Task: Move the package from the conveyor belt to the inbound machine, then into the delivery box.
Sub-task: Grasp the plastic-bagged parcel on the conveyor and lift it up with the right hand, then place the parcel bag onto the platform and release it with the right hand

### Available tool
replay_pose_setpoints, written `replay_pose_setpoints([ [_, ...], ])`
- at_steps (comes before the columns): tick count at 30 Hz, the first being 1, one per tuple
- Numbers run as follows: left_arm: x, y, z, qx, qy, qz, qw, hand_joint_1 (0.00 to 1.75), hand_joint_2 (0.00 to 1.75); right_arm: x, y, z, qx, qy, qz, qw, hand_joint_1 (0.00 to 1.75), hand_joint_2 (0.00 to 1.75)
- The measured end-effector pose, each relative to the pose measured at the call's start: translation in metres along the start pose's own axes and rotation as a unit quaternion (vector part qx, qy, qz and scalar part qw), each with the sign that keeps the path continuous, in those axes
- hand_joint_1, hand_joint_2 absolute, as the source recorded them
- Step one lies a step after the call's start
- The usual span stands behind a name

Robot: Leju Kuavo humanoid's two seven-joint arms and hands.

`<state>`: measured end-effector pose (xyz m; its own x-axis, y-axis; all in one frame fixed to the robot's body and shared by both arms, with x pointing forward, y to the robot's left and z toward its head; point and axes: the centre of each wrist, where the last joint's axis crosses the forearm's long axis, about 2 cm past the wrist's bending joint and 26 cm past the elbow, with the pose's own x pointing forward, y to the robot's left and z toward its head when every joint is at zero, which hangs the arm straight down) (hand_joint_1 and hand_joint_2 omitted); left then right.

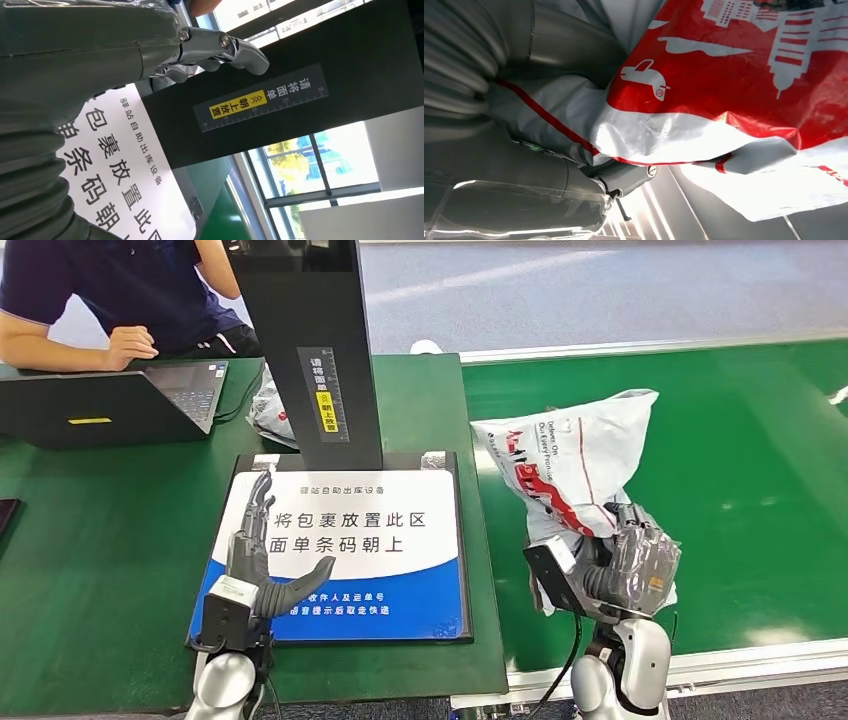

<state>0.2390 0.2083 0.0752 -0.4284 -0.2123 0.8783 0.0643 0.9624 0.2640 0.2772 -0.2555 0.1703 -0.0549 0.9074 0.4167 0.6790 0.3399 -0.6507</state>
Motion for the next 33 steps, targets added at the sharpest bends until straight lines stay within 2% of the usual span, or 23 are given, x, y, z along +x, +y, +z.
replay_pose_setpoints([
  [8,0.001,0.001,0.001,0.002,-0.001,0.0,1.0,0.0,1.75,0.014,-0.003,-0.002,0.001,-0.044,-0.098,0.994,1.75,1.75],
  [16,0.001,0.002,0.0,0.006,-0.014,-0.003,1.0,0.0,1.75,0.034,0.005,-0.005,0.068,-0.11,-0.178,0.975,1.75,1.75],
  [23,0.003,0.005,-0.006,0.04,-0.045,-0.014,0.998,0.0,1.75,0.052,0.027,-0.013,0.118,-0.164,-0.193,0.96,1.75,1.75],
  [33,0.022,0.01,-0.018,0.144,-0.088,-0.014,0.986,0.0,1.75,0.069,0.064,-0.027,0.169,-0.202,-0.207,0.942,1.75,1.75],
])
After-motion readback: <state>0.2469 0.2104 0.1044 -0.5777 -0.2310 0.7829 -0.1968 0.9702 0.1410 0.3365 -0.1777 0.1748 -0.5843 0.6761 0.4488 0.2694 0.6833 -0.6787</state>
